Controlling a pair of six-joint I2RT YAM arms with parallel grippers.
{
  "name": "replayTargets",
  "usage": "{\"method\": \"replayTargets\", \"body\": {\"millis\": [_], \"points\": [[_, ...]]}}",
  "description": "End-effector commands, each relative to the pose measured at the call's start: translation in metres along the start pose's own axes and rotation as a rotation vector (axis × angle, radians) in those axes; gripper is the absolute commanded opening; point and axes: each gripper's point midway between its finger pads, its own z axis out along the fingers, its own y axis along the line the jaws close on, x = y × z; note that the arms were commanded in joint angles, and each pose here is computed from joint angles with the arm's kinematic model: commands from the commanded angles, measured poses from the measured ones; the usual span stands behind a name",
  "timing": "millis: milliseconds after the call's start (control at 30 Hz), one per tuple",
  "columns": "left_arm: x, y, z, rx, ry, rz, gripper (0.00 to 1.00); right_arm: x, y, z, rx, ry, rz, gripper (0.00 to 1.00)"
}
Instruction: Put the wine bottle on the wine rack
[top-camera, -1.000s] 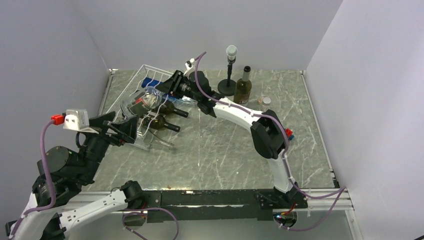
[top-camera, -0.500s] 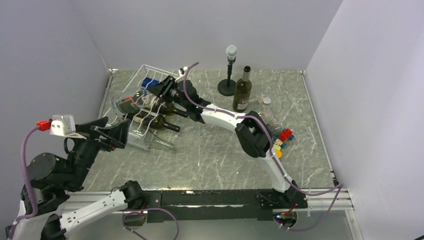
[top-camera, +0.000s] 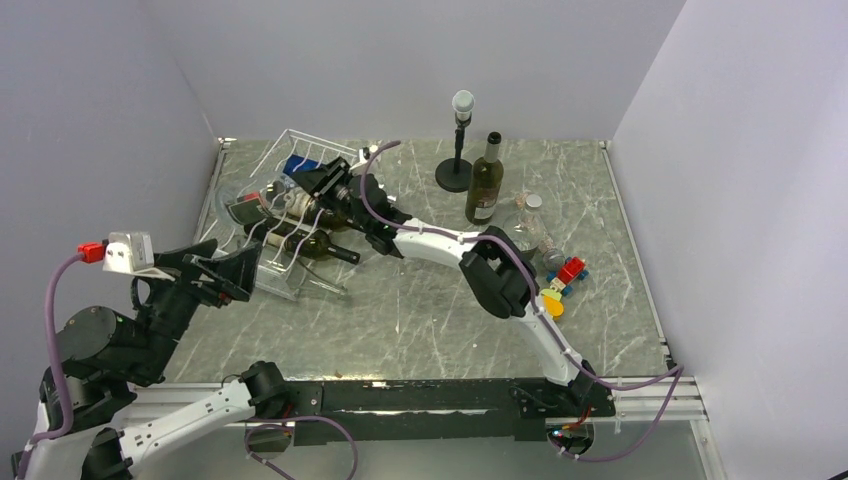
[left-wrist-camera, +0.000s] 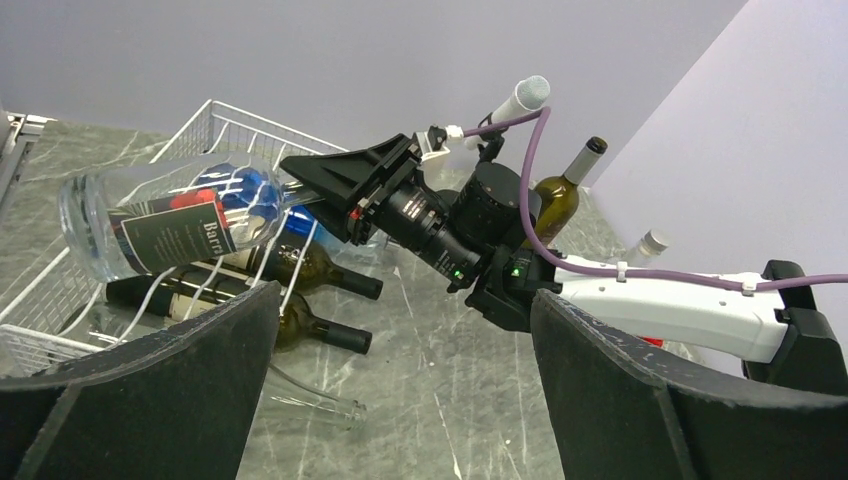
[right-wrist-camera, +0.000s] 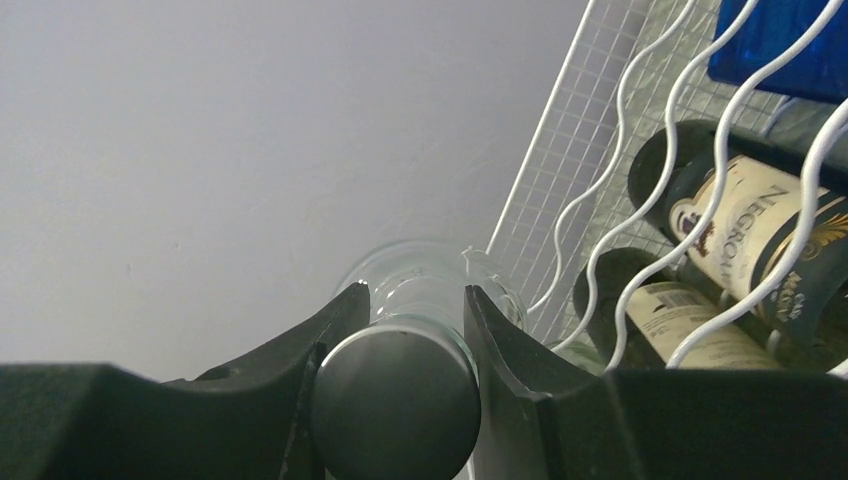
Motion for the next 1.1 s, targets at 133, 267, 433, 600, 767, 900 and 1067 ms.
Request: {"method": "replayTargets", "body": {"millis": [133, 267, 433, 600, 767, 900, 1067], "points": [[-0.014, 0.009, -0.012, -0.009, -0.036, -0.049, 0.99, -0.021, 0.155, -0.029, -0.413, -0.110, 0.211, 0.00], [-0.013, 0.011, -0.013, -0.016, -0.028, -0.051, 0.99, -0.005, 0.151, -0.029, -0.390, -0.083, 0.206, 0.00], [-0.012, 0.012, -0.013, -0.014, -0.032, -0.055, 0.99, 0.011, 0.135, -0.032, -0.333, -0.062, 0.210, 0.00], [-0.010, 0.012, -0.013, -0.016, -0.028, -0.054, 0.99, 0.021, 0.118, -0.037, -0.278, -0.057, 0.225, 0.00], [-0.008, 0.012, -0.014, -0.015, -0.026, -0.057, 0.99, 0.028, 0.097, -0.042, -0.206, -0.039, 0.277, 0.00], [-0.006, 0.013, -0.014, -0.016, -0.024, -0.059, 0.99, 0.037, 0.098, -0.049, -0.199, -0.010, 0.260, 0.00], [-0.004, 0.013, -0.012, -0.019, -0.025, -0.055, 0.99, 0.074, 0.108, -0.052, -0.229, 0.107, 0.172, 0.00]]}}
